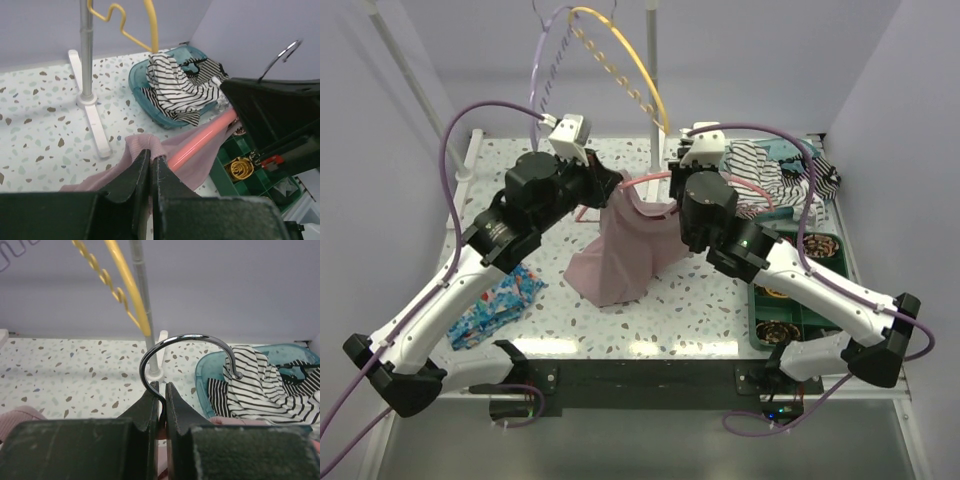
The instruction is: Place the tank top on the hanger
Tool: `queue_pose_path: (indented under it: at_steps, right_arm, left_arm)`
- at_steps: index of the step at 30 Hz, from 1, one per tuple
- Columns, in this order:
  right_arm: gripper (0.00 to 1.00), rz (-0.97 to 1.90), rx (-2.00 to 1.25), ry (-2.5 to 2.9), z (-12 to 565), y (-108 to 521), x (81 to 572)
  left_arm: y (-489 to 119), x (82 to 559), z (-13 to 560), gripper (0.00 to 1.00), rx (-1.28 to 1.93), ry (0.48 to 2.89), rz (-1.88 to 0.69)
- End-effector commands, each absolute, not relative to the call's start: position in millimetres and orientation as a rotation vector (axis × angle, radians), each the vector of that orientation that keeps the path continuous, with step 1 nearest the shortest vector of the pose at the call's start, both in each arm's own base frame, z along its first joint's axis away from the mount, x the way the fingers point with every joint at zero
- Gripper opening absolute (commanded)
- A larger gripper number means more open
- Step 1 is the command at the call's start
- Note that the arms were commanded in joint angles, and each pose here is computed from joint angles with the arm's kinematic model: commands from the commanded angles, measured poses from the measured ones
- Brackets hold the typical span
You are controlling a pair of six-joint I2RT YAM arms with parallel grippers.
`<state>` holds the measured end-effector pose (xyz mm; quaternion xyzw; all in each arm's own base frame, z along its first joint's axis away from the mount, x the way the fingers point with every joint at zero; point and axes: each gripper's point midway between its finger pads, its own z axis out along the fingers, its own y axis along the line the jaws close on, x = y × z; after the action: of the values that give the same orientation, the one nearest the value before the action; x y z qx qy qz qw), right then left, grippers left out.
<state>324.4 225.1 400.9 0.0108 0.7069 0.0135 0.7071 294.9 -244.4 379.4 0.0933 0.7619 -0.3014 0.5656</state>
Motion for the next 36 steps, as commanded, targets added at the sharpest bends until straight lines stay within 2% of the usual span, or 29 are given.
queue_pose_path:
  at_steps: [1,4,9,13,15,16,18,19,22,23,27,31,32,36]
  right_arm:
    - [0.00,0.044,0.061,1.479,453,236,327]
    - [0.00,0.068,0.068,1.477,455,242,329]
    - [0.00,0.061,0.056,1.501,443,253,331]
    - [0.00,0.150,0.079,1.454,489,246,318]
    - [0.00,0.204,0.076,1.425,521,240,309]
    - [0.00,0.216,0.075,1.416,530,237,306]
    - [0.00,0.250,0.079,1.388,549,230,300]
    - [0.00,0.254,0.083,1.381,551,228,299]
    - [0.00,0.268,0.051,1.412,523,238,301]
    - [0.00,0.265,0.028,1.450,495,250,305]
    - [0.00,0.284,-0.027,1.497,471,262,305]
    - [0.00,0.370,-0.076,1.405,534,251,287]
    - [0.00,0.407,-0.060,1.368,564,242,280]
    - [0.00,0.438,-0.081,1.262,623,222,262]
  left_arm:
    - [-240,290,434,0.00,0.223,1.691,-0.740]
    - [-232,286,458,0.00,0.217,1.638,-0.731]
    - [-235,288,439,0.00,0.240,1.667,-0.714]
    - [-230,288,439,0.05,0.238,1.647,-0.695]
    - [-229,285,456,0.14,0.240,1.603,-0.708]
    - [-229,284,465,0.25,0.247,1.578,-0.715]
    - [-226,275,496,0.37,0.246,1.508,-0.747]
    - [-224,272,506,0.50,0.254,1.479,-0.748]
    - [-214,260,538,0.63,0.261,1.379,-0.751]
    - [-209,255,546,0.67,0.262,1.344,-0.748]
    - [-201,248,547,0.69,0.304,1.308,-0.697]
    - [-192,235,541,0.67,0.352,1.278,-0.668]
    - [-186,226,549,0.67,0.351,1.246,-0.671]
    - [-176,208,569,0.66,0.369,1.161,-0.683]
